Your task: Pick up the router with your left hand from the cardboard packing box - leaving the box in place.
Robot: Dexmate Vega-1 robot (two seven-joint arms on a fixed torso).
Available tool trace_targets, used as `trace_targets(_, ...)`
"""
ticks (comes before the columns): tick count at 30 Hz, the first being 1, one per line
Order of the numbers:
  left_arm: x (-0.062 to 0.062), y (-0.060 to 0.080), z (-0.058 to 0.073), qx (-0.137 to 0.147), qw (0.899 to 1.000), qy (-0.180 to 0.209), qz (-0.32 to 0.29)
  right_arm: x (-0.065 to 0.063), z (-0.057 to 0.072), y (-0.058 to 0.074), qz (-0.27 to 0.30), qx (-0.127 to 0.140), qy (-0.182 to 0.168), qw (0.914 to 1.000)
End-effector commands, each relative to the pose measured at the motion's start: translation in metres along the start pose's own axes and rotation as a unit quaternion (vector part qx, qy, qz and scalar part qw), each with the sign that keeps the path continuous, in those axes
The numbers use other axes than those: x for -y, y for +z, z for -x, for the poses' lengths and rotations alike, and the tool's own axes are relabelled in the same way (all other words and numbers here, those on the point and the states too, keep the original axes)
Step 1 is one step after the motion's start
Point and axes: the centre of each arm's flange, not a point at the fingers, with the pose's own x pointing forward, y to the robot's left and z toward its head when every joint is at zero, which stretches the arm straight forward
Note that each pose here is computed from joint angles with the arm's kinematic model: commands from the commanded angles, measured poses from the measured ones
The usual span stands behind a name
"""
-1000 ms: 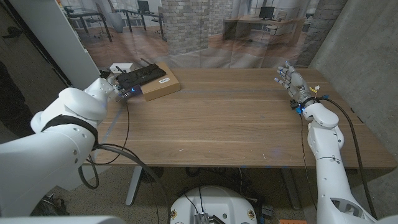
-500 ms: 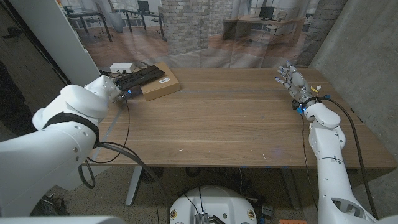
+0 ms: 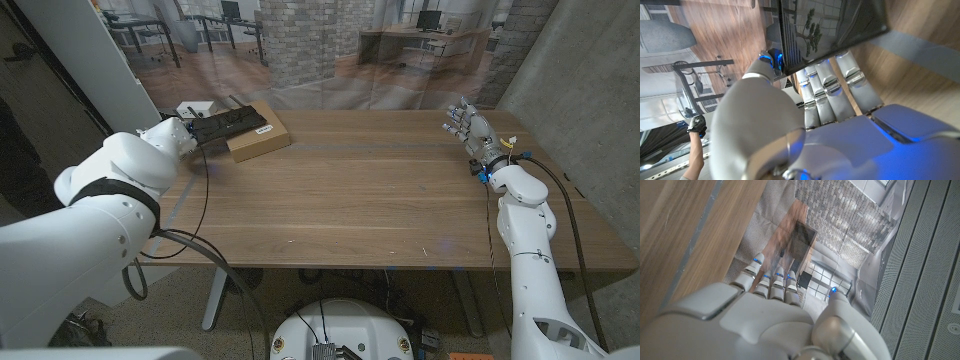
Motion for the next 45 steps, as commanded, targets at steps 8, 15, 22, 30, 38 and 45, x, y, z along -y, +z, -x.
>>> trace_targets(8, 0.007, 0.002, 0.010, 0.058, 0.996, 0.048, 0.054, 0.000, -0.002, -0.001, 0.002, -0.002, 0.001, 1.0000)
trace_targets(15, 0.008, 0.005, 0.016, 0.078, 0.995, 0.023, 0.057, -0.001, 0.000, -0.002, 0.001, -0.002, 0.001, 1.0000)
trace_targets(22, 0.011, 0.010, 0.024, 0.097, 0.994, 0.005, 0.058, -0.003, 0.001, -0.002, 0.000, 0.000, 0.002, 1.0000)
trace_targets(30, 0.017, 0.018, 0.032, 0.120, 0.991, -0.010, 0.057, -0.004, 0.003, -0.001, 0.000, 0.003, 0.001, 1.0000)
trace_targets(38, 0.021, 0.026, 0.040, 0.145, 0.988, -0.017, 0.047, -0.005, 0.005, 0.000, -0.001, 0.007, -0.001, 1.0000)
trace_targets(45, 0.023, 0.031, 0.046, 0.156, 0.987, -0.023, 0.043, -0.005, 0.008, 0.000, -0.004, 0.010, -0.003, 0.9999)
